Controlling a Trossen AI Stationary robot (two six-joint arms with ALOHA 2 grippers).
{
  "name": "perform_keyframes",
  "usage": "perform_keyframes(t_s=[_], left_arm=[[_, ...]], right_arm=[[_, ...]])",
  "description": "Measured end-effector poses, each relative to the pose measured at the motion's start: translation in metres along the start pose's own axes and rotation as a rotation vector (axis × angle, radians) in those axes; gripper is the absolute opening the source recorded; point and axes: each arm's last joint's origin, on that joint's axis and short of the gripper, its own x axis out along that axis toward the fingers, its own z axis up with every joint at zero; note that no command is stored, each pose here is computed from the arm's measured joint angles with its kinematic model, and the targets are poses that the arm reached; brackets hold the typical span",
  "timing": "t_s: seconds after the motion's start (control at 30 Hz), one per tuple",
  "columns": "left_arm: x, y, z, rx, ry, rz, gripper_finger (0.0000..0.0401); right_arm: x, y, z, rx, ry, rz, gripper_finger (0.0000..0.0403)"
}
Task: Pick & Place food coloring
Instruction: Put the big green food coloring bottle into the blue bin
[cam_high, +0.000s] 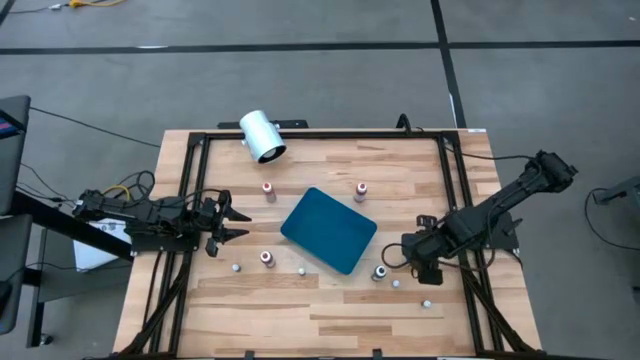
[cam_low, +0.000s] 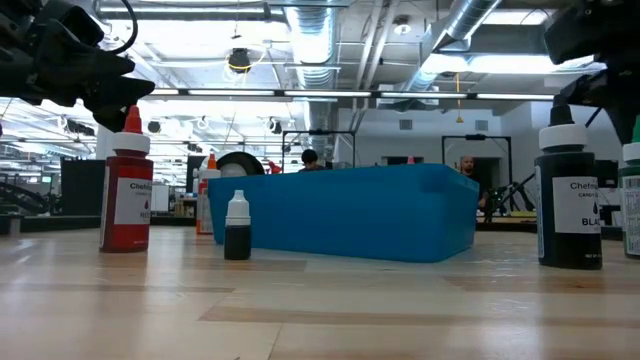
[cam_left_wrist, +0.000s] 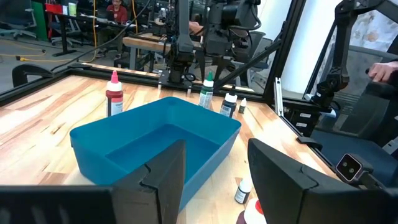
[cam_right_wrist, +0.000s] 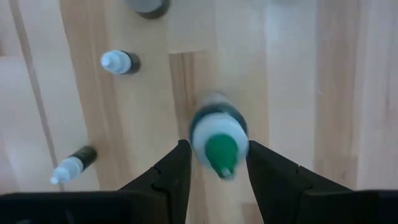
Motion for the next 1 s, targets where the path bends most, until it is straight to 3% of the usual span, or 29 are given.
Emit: perform_keyframes(t_s=[1.0], left_arm=[[0.0000, 0.0000, -0.0001, 0.000, 0.001, 0.000, 0.0165]], right_arm=[[0.0032, 0.0024, 0.0066, 0.007, -0.060, -0.023, 0.0116]])
